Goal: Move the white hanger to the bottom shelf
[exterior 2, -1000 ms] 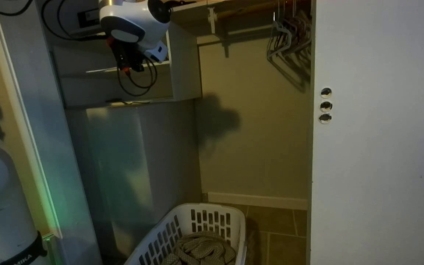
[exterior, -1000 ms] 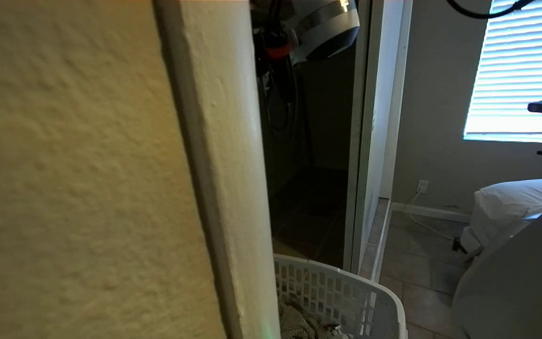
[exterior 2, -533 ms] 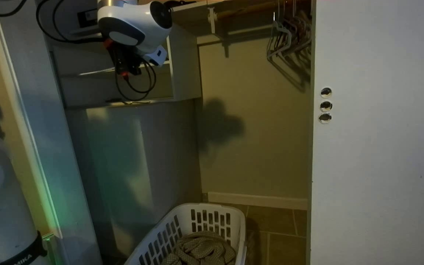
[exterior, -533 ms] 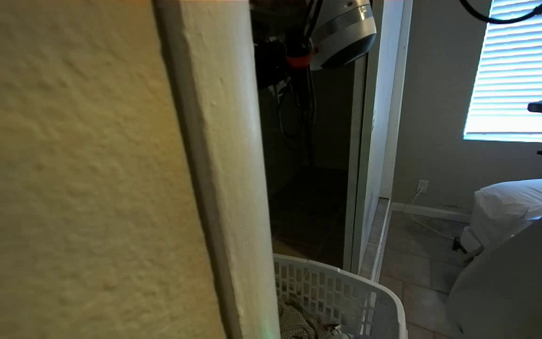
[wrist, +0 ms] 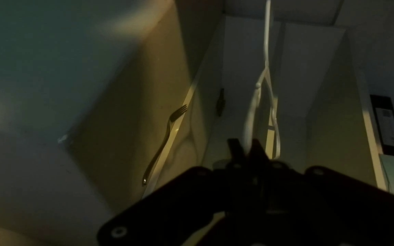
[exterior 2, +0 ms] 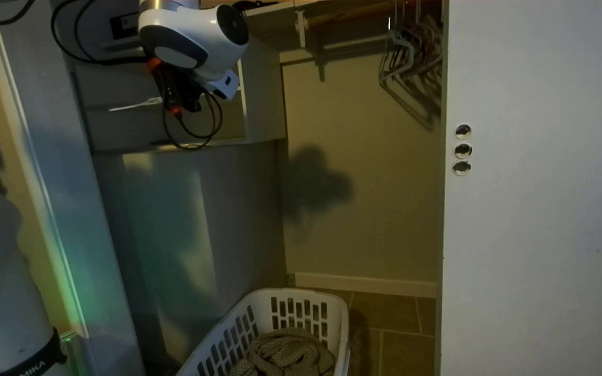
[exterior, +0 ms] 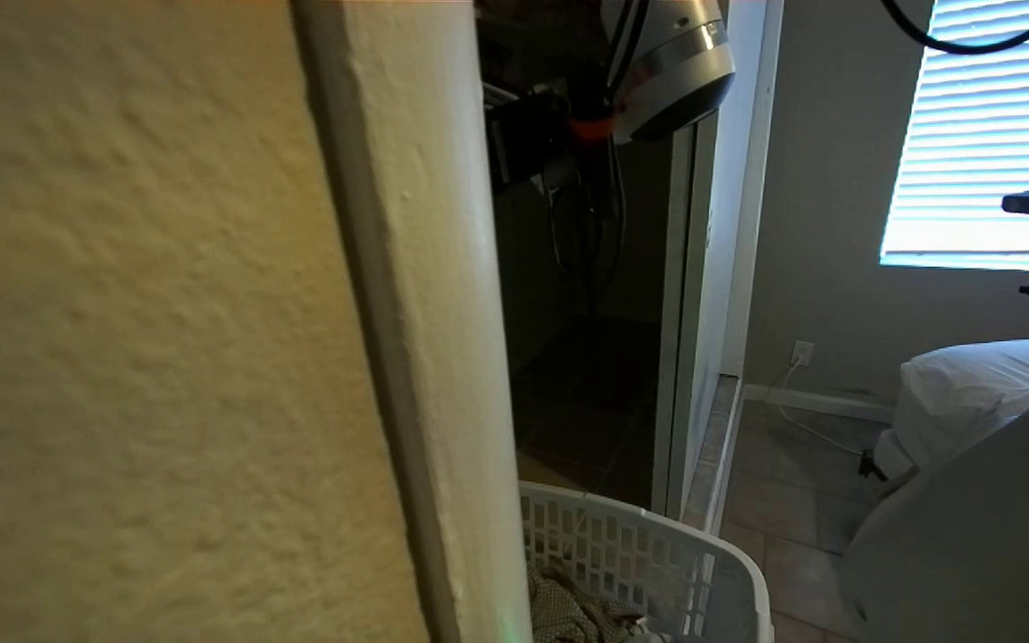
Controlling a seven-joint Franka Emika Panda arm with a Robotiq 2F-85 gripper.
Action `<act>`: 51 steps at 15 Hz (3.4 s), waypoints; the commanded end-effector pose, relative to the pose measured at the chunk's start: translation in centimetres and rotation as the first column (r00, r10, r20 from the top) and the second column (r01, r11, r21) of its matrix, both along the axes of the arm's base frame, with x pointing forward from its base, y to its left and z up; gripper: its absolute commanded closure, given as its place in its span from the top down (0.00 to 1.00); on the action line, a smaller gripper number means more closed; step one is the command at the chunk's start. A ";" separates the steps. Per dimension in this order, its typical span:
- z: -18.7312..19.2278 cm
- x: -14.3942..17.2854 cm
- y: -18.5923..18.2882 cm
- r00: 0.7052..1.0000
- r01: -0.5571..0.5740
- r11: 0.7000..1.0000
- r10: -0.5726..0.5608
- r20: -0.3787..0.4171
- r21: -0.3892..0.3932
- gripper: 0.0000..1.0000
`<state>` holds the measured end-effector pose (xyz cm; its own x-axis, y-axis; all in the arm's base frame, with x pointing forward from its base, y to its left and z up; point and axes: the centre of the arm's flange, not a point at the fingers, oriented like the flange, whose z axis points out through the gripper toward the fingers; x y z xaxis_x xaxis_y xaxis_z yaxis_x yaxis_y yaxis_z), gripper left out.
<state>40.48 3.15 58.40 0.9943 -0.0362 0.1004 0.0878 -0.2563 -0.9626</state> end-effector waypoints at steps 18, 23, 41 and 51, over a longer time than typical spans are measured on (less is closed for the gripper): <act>-2.8 -3.1 -3.7 0.993 0.051 0.999 -0.053 -0.110 -0.018 0.02; -3.3 -4.3 -3.7 0.995 0.065 0.998 -0.064 -0.075 0.009 0.02; -4.7 -8.8 -4.7 0.963 0.239 0.971 -0.238 -0.127 -0.008 0.02; -4.5 -8.3 -5.3 0.968 0.229 0.973 -0.227 -0.111 0.006 0.08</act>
